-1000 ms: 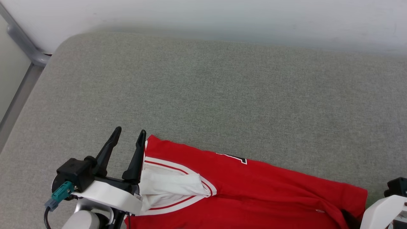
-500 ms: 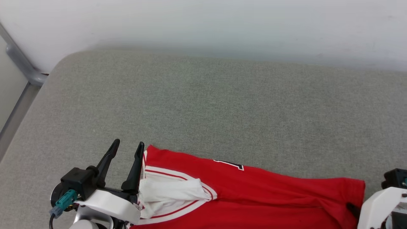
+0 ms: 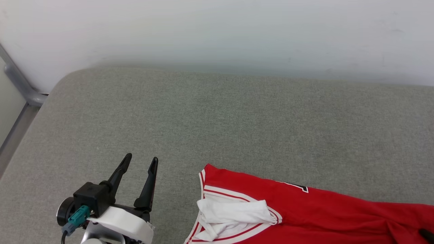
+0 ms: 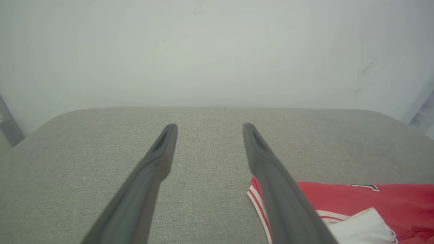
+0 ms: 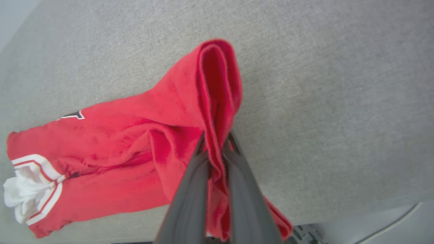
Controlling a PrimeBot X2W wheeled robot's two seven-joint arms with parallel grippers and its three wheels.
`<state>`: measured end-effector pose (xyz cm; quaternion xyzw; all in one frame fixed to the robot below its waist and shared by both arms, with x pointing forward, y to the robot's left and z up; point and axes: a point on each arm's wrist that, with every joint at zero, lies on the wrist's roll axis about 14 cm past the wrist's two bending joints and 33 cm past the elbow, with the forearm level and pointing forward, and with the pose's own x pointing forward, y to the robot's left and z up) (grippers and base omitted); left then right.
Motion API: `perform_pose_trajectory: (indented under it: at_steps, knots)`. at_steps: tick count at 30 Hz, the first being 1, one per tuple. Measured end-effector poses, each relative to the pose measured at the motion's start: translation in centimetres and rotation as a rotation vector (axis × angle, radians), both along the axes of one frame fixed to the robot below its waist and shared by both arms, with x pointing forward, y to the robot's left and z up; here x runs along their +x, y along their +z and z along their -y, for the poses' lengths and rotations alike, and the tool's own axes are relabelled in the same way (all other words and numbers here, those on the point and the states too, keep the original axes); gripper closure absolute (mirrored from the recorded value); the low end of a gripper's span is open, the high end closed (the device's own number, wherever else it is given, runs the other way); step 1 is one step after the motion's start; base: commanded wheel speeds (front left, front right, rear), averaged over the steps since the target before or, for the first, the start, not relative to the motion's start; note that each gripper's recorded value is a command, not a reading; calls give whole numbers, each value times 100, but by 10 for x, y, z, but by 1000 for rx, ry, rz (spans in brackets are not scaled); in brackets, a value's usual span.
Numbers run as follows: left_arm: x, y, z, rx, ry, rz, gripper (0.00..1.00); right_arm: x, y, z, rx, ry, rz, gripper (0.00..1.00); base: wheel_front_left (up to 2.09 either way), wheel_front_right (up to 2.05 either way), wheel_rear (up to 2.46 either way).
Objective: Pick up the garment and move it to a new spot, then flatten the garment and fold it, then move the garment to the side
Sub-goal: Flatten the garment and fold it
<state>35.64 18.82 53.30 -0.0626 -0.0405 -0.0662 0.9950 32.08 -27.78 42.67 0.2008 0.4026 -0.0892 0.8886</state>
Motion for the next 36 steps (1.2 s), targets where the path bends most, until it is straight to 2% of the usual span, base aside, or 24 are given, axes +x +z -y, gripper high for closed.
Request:
perform_pose_trajectory:
  at_steps: [4,9,14,21,28,29,33,36]
  knots:
    - [-3,3,-1,18,7,9,0,4,4,-21,207,8,18,100,0,0,0]
    - [-7,5,-3,25,12,9,0,6,-4,-66,506,70,2,100,0,0,0]
    - [-10,4,-5,27,19,0,0,12,-4,-115,692,163,-3,100,0,0,0]
    - [-11,6,-6,26,20,5,0,17,6,-182,875,291,4,100,0,0,0]
    - [-9,5,-10,27,29,2,0,23,21,-249,996,410,7,100,0,0,0]
    - [-6,2,-12,26,35,-9,0,27,27,-277,1037,462,2,100,0,0,0]
    - [1,0,-13,19,38,-14,0,31,28,-308,1052,519,-17,100,0,0,0]
    - [5,-4,-15,17,43,-22,0,32,15,-321,1018,534,-48,100,0,0,0]
